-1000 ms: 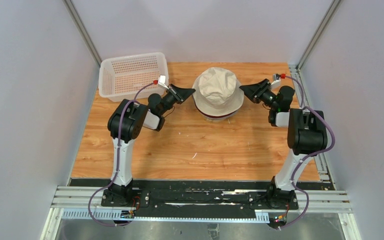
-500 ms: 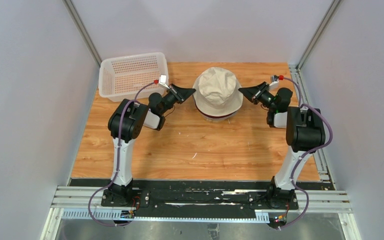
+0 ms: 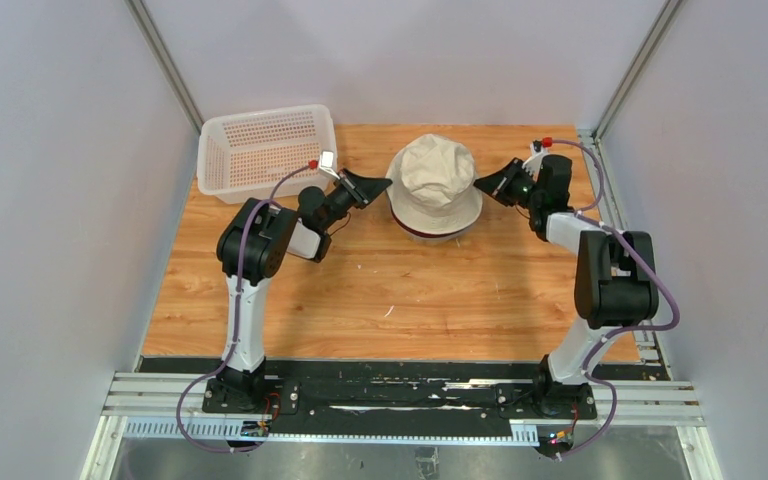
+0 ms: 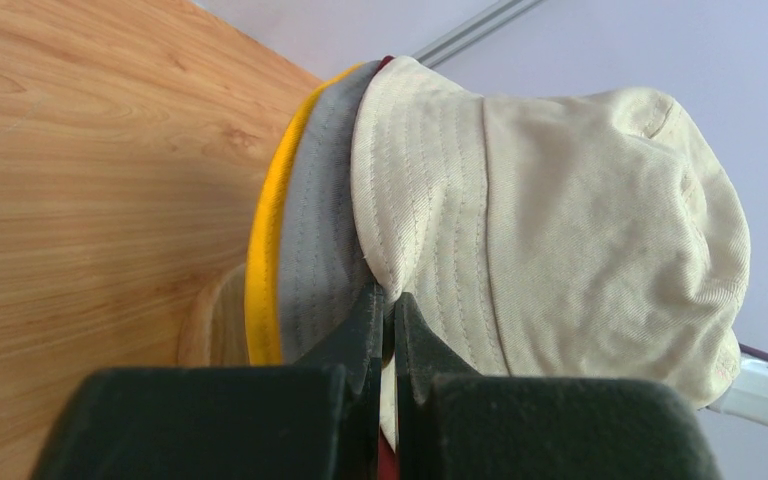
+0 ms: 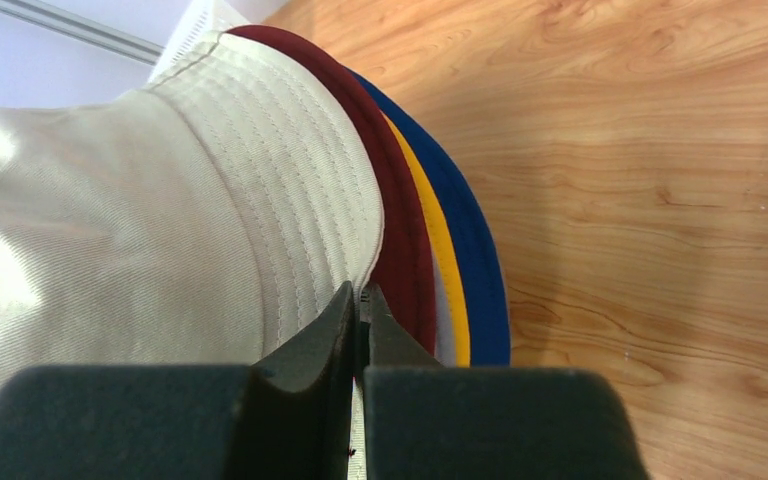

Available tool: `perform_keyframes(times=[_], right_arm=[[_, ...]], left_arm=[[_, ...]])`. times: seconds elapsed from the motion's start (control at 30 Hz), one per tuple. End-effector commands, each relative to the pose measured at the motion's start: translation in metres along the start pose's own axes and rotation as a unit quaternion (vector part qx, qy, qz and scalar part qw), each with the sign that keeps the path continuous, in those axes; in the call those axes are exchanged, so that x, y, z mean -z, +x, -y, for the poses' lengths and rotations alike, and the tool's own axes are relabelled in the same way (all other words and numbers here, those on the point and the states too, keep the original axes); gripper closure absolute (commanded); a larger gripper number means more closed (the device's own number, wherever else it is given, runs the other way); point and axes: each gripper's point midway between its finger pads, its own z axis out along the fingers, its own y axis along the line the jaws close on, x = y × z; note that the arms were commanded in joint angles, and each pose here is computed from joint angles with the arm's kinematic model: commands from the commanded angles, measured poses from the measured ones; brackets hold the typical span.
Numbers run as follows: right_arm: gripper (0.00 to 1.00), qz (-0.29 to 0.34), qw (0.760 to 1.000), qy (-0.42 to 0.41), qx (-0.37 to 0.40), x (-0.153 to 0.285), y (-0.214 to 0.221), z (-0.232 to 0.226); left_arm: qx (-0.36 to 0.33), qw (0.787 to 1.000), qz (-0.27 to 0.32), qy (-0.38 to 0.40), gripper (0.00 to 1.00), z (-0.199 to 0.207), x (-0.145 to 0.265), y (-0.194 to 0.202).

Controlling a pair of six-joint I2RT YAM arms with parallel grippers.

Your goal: Stack the hats

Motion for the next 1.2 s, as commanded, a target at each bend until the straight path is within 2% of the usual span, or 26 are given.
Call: perform_keyframes(times=[0.0,0.6,1.17], right_arm=[[1.00,-0.046,0.993,0.105,0.008,-0.001,0.033,0.051],[1.00,-0.072,0.986,0.151,0.012,-0.004,0.047,0.076],[1.00,-0.089,0.982,0.167,0.007,-0.007,0.059,0.088]], left_arm=[[0.006,0.998,-0.009,-0.061,1.00,-0.041,0.014,0.019],[0.014,0.990,-0.027,-0.137,1.00,-0.074,0.049,0.044],[0.022,0.988,-0.032,-0.147,1.00,-0.077,0.068,0.056]])
